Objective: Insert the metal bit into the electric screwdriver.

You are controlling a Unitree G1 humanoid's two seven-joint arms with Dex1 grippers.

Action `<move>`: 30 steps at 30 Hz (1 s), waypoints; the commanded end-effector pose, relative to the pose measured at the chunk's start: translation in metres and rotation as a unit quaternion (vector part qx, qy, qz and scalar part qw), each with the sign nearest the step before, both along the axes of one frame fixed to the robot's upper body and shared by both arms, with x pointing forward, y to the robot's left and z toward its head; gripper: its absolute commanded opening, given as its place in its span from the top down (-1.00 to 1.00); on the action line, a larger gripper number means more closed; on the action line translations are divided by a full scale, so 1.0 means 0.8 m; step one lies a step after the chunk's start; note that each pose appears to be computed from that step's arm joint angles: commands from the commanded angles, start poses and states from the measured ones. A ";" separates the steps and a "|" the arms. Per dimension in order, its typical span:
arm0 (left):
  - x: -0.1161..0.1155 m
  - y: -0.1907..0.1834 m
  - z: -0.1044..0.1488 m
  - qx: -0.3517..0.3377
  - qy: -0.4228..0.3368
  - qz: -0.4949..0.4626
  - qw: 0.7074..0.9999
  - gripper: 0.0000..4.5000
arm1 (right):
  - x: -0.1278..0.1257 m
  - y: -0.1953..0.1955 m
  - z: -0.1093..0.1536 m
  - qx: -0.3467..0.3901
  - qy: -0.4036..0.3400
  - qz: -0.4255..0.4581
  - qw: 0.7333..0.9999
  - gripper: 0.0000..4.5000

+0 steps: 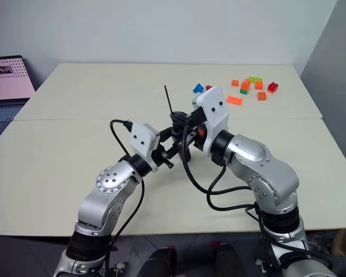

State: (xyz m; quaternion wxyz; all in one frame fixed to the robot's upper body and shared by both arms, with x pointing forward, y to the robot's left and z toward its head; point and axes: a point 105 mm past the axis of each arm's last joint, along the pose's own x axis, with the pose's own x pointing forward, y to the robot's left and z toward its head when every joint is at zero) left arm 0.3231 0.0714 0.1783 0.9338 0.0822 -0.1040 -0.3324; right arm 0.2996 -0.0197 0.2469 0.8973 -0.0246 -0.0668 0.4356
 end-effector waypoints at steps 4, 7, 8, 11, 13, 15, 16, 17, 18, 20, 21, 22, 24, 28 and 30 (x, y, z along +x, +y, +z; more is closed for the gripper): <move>0.000 0.003 0.006 0.001 -0.011 0.005 1.000 0.27 | -0.003 0.004 -0.011 -0.014 0.020 0.012 1.000 1.00; 0.000 0.002 0.006 0.000 -0.011 0.005 1.000 0.27 | -0.002 0.002 -0.013 -0.018 0.020 0.006 1.000 0.82; 0.000 0.002 0.006 0.000 -0.011 0.005 1.000 0.27 | -0.002 0.002 -0.012 -0.018 0.018 0.006 1.000 0.78; 0.000 0.002 0.006 -0.001 -0.010 0.005 1.000 0.27 | -0.002 0.000 -0.008 -0.014 0.012 0.003 1.000 0.46; 0.000 0.002 0.006 0.000 -0.010 0.005 1.000 0.27 | 0.000 -0.004 -0.003 -0.009 0.006 -0.003 1.000 0.24; 0.000 0.003 0.006 0.000 -0.010 0.006 1.000 0.27 | 0.001 -0.007 0.002 -0.004 0.002 -0.006 1.000 0.02; 0.000 0.003 0.006 0.000 -0.010 0.006 1.000 0.27 | 0.001 -0.009 0.004 -0.002 0.000 -0.008 1.000 -0.12; 0.000 0.003 0.006 0.000 -0.011 0.006 1.000 0.27 | 0.002 -0.012 0.007 0.000 -0.002 -0.010 1.000 -0.19; 0.001 0.003 0.007 0.000 -0.011 0.007 1.000 0.27 | 0.002 -0.016 0.009 0.002 -0.003 -0.013 1.000 -0.28; 0.001 0.004 0.007 -0.001 -0.011 0.007 1.000 0.27 | 0.004 -0.023 0.013 0.005 -0.005 -0.017 1.000 -0.47; 0.002 0.004 0.008 -0.001 -0.012 0.008 1.000 0.27 | 0.005 -0.029 0.016 0.008 -0.007 -0.020 1.000 -0.59; 0.003 0.004 0.010 -0.001 -0.012 0.008 1.000 0.27 | 0.006 -0.036 0.019 0.011 -0.008 -0.022 1.000 -0.69; 0.005 0.004 0.015 0.001 -0.017 0.010 1.000 0.27 | 0.007 -0.049 0.025 0.013 -0.009 -0.022 1.000 -0.85; 0.012 -0.004 0.034 0.034 -0.046 0.013 0.998 0.27 | 0.008 -0.090 0.029 -0.019 -0.019 -0.022 0.999 -1.00; 0.017 -0.008 0.046 0.063 -0.064 0.011 0.996 0.27 | 0.006 -0.109 0.029 -0.054 -0.031 -0.028 0.998 -1.00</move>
